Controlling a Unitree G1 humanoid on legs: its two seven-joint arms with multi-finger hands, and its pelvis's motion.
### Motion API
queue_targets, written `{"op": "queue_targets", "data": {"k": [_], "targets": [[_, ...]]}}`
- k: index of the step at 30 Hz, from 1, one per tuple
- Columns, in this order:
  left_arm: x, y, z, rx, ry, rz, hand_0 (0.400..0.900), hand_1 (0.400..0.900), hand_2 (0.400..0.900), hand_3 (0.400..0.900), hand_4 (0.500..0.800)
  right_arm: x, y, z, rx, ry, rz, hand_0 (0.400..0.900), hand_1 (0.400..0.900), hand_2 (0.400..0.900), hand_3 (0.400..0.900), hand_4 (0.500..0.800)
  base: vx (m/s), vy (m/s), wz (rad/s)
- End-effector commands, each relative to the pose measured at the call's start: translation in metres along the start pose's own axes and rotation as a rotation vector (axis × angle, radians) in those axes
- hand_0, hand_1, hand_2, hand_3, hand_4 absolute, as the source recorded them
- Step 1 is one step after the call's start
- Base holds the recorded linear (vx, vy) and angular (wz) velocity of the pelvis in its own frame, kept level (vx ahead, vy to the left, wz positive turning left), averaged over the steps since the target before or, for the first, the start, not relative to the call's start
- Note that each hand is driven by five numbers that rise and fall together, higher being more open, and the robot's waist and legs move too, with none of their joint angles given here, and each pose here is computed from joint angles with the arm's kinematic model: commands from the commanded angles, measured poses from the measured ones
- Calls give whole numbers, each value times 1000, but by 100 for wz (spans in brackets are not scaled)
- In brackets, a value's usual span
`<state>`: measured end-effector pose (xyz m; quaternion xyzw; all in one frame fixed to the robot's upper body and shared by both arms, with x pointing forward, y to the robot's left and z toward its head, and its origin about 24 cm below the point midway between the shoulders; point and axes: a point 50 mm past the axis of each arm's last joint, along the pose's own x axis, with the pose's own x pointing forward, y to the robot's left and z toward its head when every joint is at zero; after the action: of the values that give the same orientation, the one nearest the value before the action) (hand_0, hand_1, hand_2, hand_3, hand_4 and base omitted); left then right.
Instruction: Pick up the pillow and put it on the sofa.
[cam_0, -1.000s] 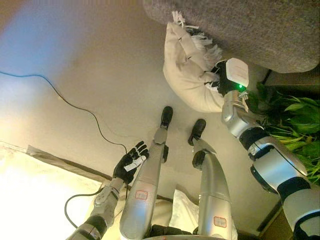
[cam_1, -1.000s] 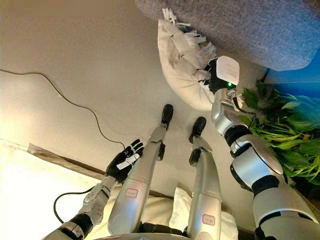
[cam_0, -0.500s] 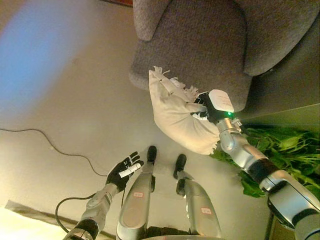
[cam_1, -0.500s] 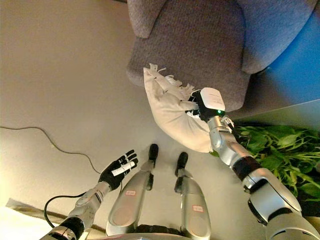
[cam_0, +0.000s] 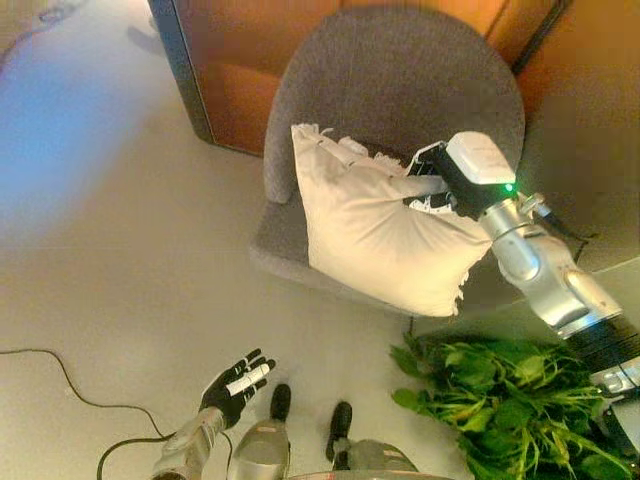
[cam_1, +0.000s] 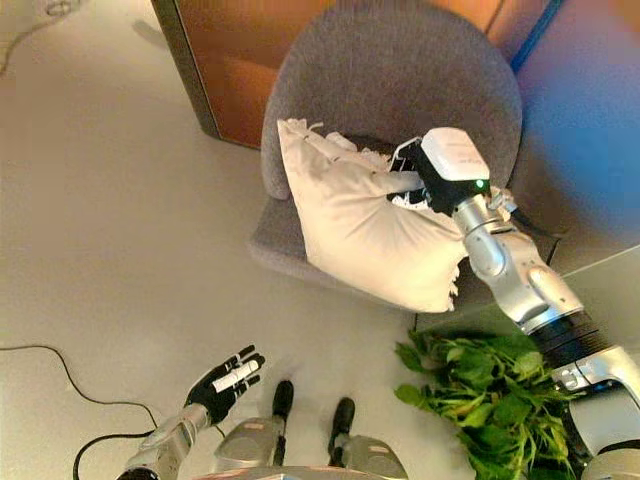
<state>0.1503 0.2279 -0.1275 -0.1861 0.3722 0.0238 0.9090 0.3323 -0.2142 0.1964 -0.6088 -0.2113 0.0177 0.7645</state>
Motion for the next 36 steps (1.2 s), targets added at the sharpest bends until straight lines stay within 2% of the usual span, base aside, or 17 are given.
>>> {"op": "queue_targets", "data": {"k": [1,3,4,5,9,12,15,21,29,33,36], "targets": [[-17,16,-37,29,146,43,900,900,900,900,800,37,-93,8,-45,-31,-333,400,400,400,400,500,71,13,23],[-18,18,-39,36,168,44,900,900,900,900,800,48,-105,1,-45,20,-348,400,400,400,400,500,60,1,24],[-18,19,-39,44,187,40,900,900,900,900,800,56,-112,-4,-69,54,-346,590,590,590,590,614,59,-8,27],[-17,18,-38,48,199,31,900,900,900,900,800,62,-115,-7,-70,84,-330,900,900,900,900,800,67,-9,30],[-18,18,-42,58,278,-32,900,900,900,900,800,78,-121,-27,-82,261,-231,900,900,900,900,800,58,-17,27],[-20,15,-48,46,356,-104,900,900,900,900,800,83,-129,-36,-94,350,-217,900,900,900,900,800,53,-14,22],[-23,12,-55,40,416,-158,900,900,900,900,800,86,-133,-41,-94,409,-202,900,900,900,900,800,35,-4,17],[-22,7,-56,23,440,-194,900,900,900,900,800,91,-137,-41,-101,460,-186,900,900,900,900,800,-3,7,5],[-17,3,-53,21,405,-179,900,900,900,900,800,84,-133,-54,-8,514,-177,900,900,900,900,800,-35,12,-4],[-15,4,-51,43,401,-133,900,900,900,900,800,76,-102,-66,200,550,-149,900,900,900,900,800,-48,11,-10],[-13,2,-54,66,402,-110,900,900,900,900,800,62,-58,-78,435,609,-150,900,900,900,900,800,-54,13,-20]]}}
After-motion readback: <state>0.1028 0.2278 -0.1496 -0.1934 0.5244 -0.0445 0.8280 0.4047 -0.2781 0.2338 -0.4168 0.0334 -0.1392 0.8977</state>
